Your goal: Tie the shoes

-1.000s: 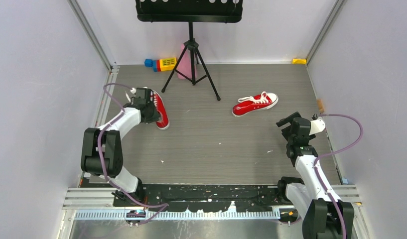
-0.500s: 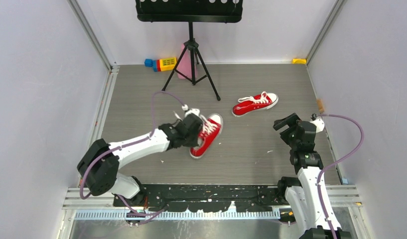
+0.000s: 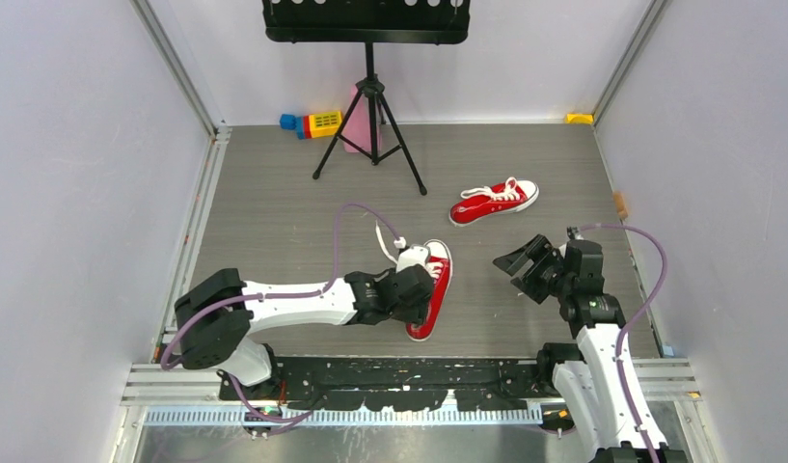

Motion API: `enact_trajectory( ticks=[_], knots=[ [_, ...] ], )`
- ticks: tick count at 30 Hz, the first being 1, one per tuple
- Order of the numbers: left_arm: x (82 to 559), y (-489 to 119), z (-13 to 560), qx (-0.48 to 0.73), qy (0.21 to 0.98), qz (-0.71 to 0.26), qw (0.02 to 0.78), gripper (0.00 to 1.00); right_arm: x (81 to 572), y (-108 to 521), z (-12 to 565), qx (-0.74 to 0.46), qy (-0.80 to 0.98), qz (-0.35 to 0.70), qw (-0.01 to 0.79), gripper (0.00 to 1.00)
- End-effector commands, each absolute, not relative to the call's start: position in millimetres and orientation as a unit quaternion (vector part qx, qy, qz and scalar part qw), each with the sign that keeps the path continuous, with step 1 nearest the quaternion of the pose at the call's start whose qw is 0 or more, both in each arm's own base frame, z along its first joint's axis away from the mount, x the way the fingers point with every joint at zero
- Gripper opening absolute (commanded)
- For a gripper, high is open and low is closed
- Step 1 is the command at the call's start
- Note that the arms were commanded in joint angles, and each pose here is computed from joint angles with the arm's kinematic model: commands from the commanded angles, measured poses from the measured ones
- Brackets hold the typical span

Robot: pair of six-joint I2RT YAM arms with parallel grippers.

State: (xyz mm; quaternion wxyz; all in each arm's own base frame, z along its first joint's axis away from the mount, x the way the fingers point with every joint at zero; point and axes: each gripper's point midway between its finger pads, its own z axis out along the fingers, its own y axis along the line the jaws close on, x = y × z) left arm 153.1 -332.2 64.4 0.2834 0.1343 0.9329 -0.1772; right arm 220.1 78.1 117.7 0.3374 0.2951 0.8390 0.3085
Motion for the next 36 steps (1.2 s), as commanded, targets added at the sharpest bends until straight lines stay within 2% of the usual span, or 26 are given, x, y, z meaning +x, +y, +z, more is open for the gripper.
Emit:
enact_trajectory(
  ticks=[1, 4, 9, 13, 15, 17, 21, 27, 36],
  knots=[
    [155.2, -355.6, 105.9, 0.153, 0.911, -0.262, 0.279, 0.51, 211.4, 98.6, 121.9, 0.258, 0.846, 0.342, 0.318, 0.76],
    [164.7, -339.4, 117.4, 0.158, 0.903, -0.272, 0.293, 0.51, 210.4, 120.2, 116.5, 0.225, 0.849, 0.366, 0.307, 0.76],
    [181.0, -310.8, 119.5, 0.120, 0.902, -0.320, 0.264, 0.50, 210.5, 152.6, 100.3, 0.182, 0.869, 0.367, 0.279, 0.76],
    [200.7, -286.2, 117.7, 0.092, 0.901, -0.326, 0.269, 0.52, 211.7, 174.9, 92.9, 0.130, 0.891, 0.343, 0.270, 0.74],
    [209.4, -277.8, 114.9, 0.085, 0.903, -0.326, 0.268, 0.50, 215.1, 183.8, 91.3, 0.097, 0.902, 0.323, 0.270, 0.66],
    [219.3, -268.5, 111.7, 0.075, 0.905, -0.321, 0.269, 0.41, 221.9, 192.0, 94.7, 0.065, 0.910, 0.305, 0.273, 0.60],
    [242.2, -246.1, 107.3, 0.034, 0.907, -0.318, 0.276, 0.39, 243.8, 206.5, 115.0, -0.001, 0.919, 0.259, 0.298, 0.51],
    [275.7, -224.8, 95.3, -0.049, 0.902, -0.338, 0.264, 0.41, 269.6, 235.9, 130.8, -0.103, 0.926, 0.204, 0.301, 0.47],
    [305.9, -222.7, 72.7, -0.076, 0.917, -0.311, 0.238, 0.46, 315.4, 287.9, 123.0, -0.226, 0.925, 0.132, 0.276, 0.45]
  ],
)
